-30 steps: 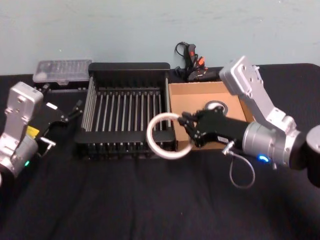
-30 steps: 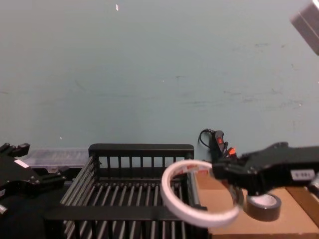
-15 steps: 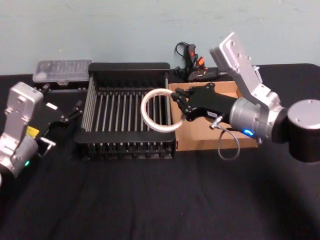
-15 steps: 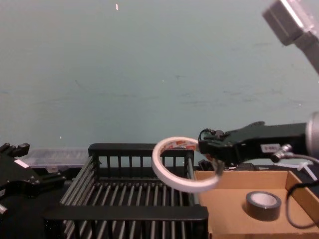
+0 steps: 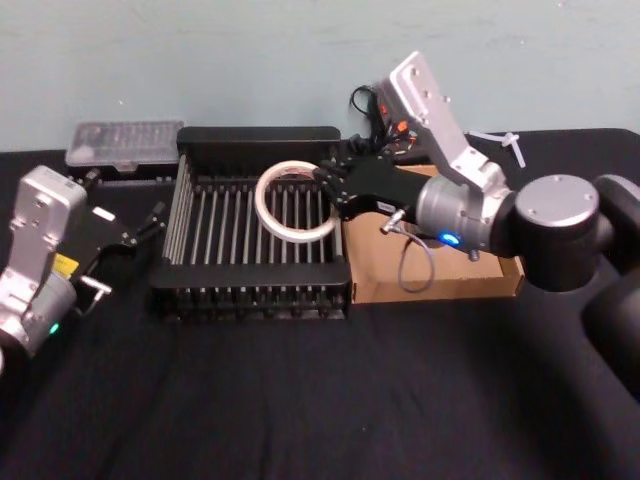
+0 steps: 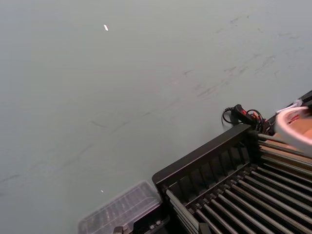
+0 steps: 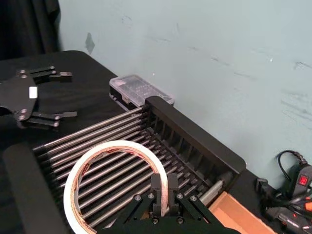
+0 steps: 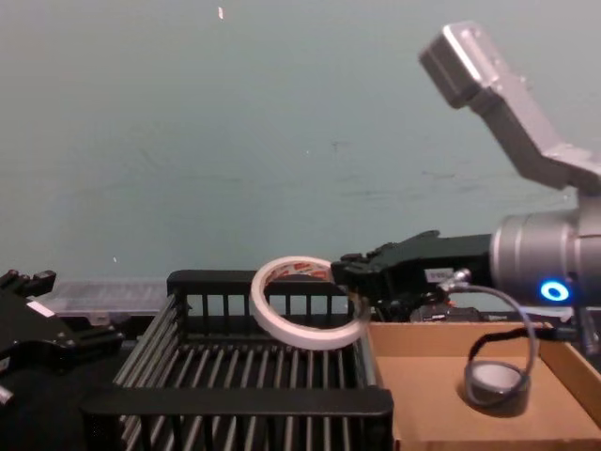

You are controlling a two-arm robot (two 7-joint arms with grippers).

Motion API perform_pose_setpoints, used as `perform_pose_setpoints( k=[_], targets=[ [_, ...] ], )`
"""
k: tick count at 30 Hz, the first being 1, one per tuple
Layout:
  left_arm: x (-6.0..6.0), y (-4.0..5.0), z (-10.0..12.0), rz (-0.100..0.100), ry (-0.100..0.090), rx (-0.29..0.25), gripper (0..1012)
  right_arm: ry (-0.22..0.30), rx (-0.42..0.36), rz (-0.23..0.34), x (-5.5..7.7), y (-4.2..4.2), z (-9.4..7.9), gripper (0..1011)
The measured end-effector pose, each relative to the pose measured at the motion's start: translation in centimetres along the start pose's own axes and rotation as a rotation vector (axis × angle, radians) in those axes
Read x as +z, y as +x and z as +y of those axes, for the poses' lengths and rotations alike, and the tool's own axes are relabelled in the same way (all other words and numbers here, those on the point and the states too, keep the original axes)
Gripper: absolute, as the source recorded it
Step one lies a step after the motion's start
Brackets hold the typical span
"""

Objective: Pick up the white tape and place it into the black box , Pick up the silver tape and place it into the brown box.

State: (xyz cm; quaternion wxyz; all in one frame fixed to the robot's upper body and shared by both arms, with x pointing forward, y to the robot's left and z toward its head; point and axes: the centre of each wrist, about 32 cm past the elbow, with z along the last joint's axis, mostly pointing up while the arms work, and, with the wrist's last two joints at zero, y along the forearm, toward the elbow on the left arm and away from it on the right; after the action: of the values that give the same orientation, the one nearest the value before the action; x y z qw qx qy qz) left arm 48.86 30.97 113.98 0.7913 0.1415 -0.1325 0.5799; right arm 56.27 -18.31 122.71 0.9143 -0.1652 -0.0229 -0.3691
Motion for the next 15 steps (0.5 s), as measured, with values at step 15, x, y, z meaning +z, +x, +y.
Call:
perform_pose_setpoints(
  k=[15],
  targets=[
    [0.0, 0.00, 0.0, 0.000, 0.000, 0.000, 1001, -0.032, -0.045, 0.002, -0.7, -0.08, 4.0, 86]
  ],
)
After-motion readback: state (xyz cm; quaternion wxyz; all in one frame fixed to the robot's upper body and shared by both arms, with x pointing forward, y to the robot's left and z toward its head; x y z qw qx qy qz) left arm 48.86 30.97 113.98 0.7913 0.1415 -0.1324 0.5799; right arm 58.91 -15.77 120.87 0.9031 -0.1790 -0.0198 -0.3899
